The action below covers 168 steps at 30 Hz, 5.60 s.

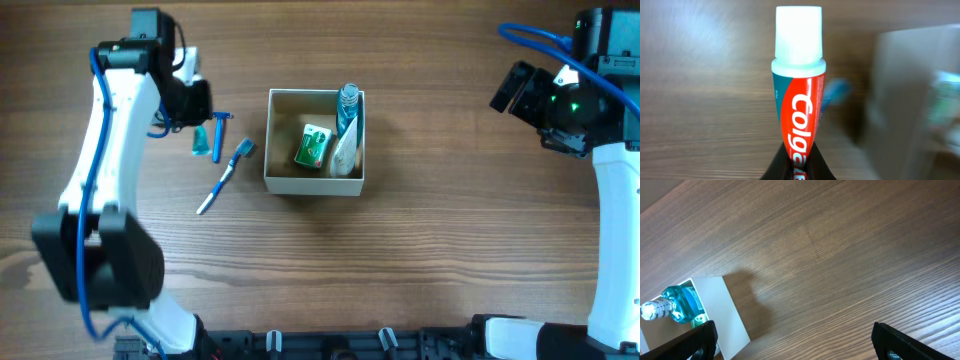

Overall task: Pack container
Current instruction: 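Move left gripper to the Colgate toothpaste tube and grasp it, then place the toothpaste tube into the box and release, then move left gripper to the blue razor and grasp it, then place the razor into the box and release, then move left gripper to the blue toothbrush and grasp it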

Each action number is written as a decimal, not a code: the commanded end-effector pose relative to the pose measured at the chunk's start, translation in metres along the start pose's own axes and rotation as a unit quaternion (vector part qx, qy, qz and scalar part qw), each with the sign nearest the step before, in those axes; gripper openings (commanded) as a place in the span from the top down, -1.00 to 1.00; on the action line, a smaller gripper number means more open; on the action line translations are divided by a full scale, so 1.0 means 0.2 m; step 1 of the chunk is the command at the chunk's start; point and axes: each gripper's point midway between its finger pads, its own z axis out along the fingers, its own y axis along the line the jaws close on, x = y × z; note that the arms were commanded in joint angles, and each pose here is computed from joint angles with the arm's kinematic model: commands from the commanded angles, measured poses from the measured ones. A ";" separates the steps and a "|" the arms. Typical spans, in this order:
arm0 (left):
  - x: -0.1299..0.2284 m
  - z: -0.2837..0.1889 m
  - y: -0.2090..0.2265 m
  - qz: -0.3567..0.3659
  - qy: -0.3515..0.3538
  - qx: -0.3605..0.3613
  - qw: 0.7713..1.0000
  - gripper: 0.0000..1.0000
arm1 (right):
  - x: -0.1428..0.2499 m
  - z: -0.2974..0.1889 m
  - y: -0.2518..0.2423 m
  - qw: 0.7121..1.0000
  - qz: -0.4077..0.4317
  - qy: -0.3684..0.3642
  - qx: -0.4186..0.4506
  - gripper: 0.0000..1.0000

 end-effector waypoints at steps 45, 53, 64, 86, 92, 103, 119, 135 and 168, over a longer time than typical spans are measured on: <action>-0.01 0.33 0.17 -0.019 0.039 -0.074 0.996 -0.68 | -0.01 0.01 0.01 1.000 0.008 0.001 -0.003 -0.99; 0.03 0.58 0.21 0.004 0.085 -0.033 0.996 -0.48 | -0.01 0.01 0.01 1.000 0.008 0.001 -0.003 -1.00; 0.03 0.73 0.19 0.021 0.091 -0.028 0.995 -0.43 | -0.01 0.01 0.01 1.000 0.008 0.001 -0.003 -1.00; 0.11 0.74 0.14 -0.007 0.126 -0.023 0.992 0.92 | -0.01 0.01 0.01 1.000 0.008 0.002 -0.003 -1.00; 0.05 0.41 0.03 -0.031 0.099 -0.006 0.995 0.92 | -0.01 0.01 0.01 1.000 0.008 0.001 -0.003 -0.99; 0.03 -0.17 -0.49 0.060 -0.039 0.061 0.996 0.92 | -0.01 0.01 0.01 1.000 0.008 0.001 -0.003 -0.99; 0.18 0.35 -0.73 0.064 0.048 0.044 0.996 0.35 | -0.01 0.01 0.01 1.000 0.008 0.001 -0.003 -1.00; 0.16 -0.23 -0.26 0.087 -0.045 -0.123 0.988 -0.48 | -0.01 0.01 0.01 1.000 0.008 0.001 -0.003 -0.99; 0.39 0.77 0.00 0.142 0.182 -0.005 0.973 0.01 | -0.01 0.01 0.01 1.000 0.008 0.001 -0.003 -0.99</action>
